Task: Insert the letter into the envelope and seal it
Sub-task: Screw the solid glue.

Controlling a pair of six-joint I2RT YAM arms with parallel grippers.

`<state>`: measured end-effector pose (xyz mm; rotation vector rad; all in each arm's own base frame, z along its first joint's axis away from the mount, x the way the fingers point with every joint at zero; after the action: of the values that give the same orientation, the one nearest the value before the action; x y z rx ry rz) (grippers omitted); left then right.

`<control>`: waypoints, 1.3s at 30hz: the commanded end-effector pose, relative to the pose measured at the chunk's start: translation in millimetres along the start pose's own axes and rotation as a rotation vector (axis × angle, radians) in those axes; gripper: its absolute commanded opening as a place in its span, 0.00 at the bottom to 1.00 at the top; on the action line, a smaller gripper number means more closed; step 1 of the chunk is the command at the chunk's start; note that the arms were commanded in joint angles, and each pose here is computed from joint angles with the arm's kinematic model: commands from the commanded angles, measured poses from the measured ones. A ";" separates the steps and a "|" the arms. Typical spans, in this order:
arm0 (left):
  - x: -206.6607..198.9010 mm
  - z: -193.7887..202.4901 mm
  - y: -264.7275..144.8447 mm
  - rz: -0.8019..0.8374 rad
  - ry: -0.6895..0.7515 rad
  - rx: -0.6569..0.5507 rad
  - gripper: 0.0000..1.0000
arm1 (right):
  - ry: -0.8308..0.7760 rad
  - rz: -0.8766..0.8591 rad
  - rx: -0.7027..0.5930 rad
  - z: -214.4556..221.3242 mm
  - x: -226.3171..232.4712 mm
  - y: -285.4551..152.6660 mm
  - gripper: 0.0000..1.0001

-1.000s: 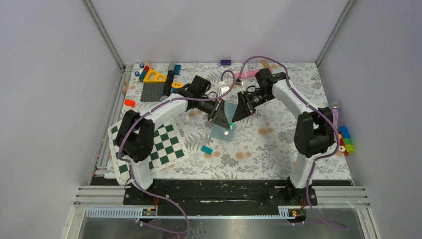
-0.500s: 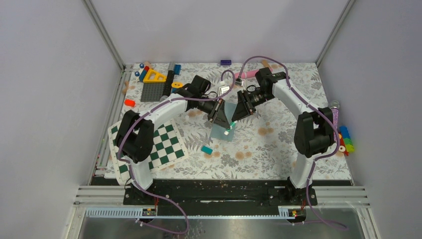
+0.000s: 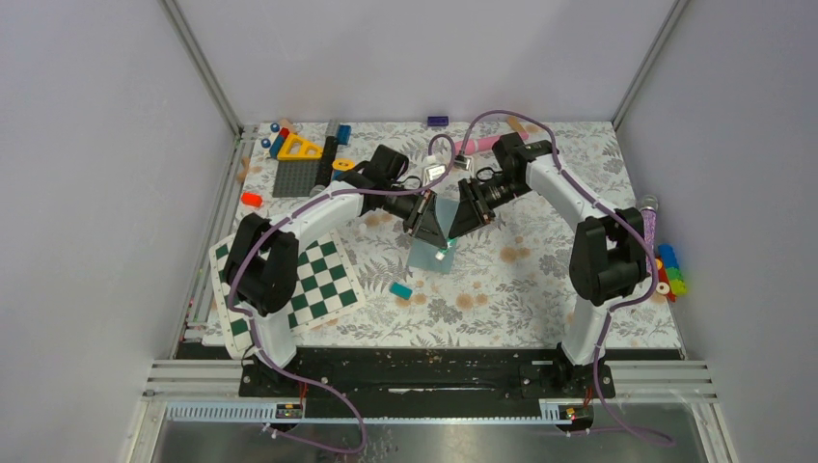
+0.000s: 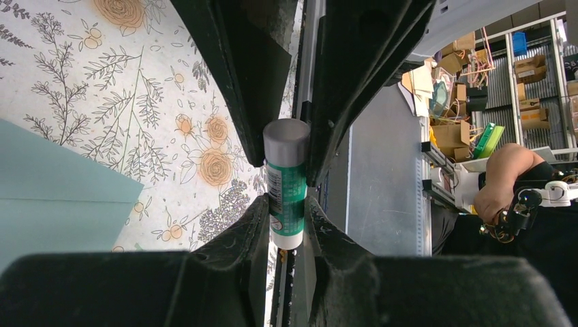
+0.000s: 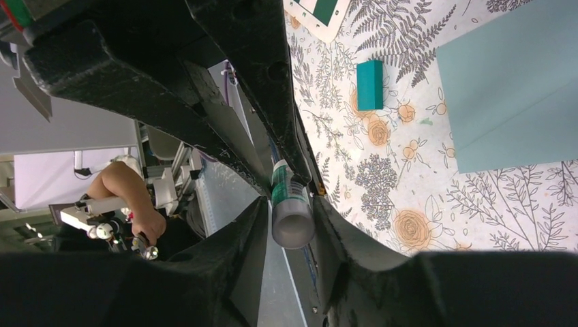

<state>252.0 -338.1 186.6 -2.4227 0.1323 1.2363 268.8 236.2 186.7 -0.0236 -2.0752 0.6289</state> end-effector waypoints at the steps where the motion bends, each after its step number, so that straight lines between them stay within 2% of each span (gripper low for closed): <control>1: -15.0 -11.0 -6.0 0.007 0.081 -0.036 0.00 | -0.008 -0.023 0.015 1.9 5.9 2.8 0.34; 3: -14.3 -11.1 -6.2 0.000 0.082 -0.037 0.00 | -0.006 -0.032 0.022 3.0 7.3 3.1 0.30; 8: -13.1 -11.8 -7.3 -0.007 0.084 -0.042 0.00 | 0.006 -0.058 0.049 6.2 10.8 3.8 0.30; 11: -12.6 -12.1 -7.8 -0.010 0.084 -0.045 0.00 | 0.011 -0.064 0.058 8.0 12.3 4.8 0.18; 13: -11.7 -12.2 -8.3 -0.015 0.083 -0.046 0.01 | 0.006 -0.073 0.062 7.7 15.0 3.9 0.15; 14: -10.8 -12.3 -8.9 -0.020 0.082 -0.050 0.12 | 0.005 -0.074 0.064 7.3 15.4 3.5 0.14; 15: -10.4 -13.2 -9.8 -0.024 0.082 -0.055 0.19 | 0.000 -0.071 0.064 6.6 15.7 3.0 0.14; 17: -9.0 -14.4 -13.2 -0.034 0.082 -0.065 0.45 | -0.012 -0.060 0.062 5.1 17.2 1.2 0.14; 20: -3.8 -20.1 -27.2 -0.076 0.084 -0.102 0.93 | -0.026 -0.039 0.059 3.0 18.5 -2.2 0.15; 21: -1.9 -22.7 -33.8 -0.091 0.086 -0.118 0.98 | -0.029 -0.033 0.057 2.2 18.6 -3.2 0.15; 24: 4.4 -31.5 -58.3 -0.152 0.095 -0.176 0.99 | -0.029 -0.007 0.043 -1.9 18.5 -8.1 0.15; 26: 19.8 -37.7 -79.7 -0.264 0.089 -0.219 0.99 | -0.033 0.027 0.026 -5.7 16.5 -13.0 0.16; 31: 92.3 -37.8 -144.7 -0.836 0.086 -0.222 0.99 | -0.061 0.166 -0.053 -21.2 10.6 -30.5 0.16; 34: 110.8 -32.1 -163.9 -0.976 0.107 -0.186 0.98 | -0.105 0.259 -0.099 -27.6 10.9 -41.6 0.17; 36: 124.0 -24.2 -169.5 -1.035 0.086 -0.137 0.93 | -0.113 0.289 -0.123 -29.5 11.5 -46.5 0.17; 39: 145.1 -7.8 -174.2 -1.103 0.018 -0.057 0.78 | -0.124 0.307 -0.151 -32.1 14.6 -51.0 0.17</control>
<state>372.8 -199.9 146.7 -2.1724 -0.9480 0.8054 291.2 213.8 219.6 -0.2993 -2.2067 0.6971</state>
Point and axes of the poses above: each gripper's point midway between its finger pads, its own y axis out along the fingers, its own x axis along the line the jaws close on, z = x × y, the point moved 1 cm from there along -y, back along the fingers, and after that the axes turned 5 degrees about -y, right-handed, at the moved point
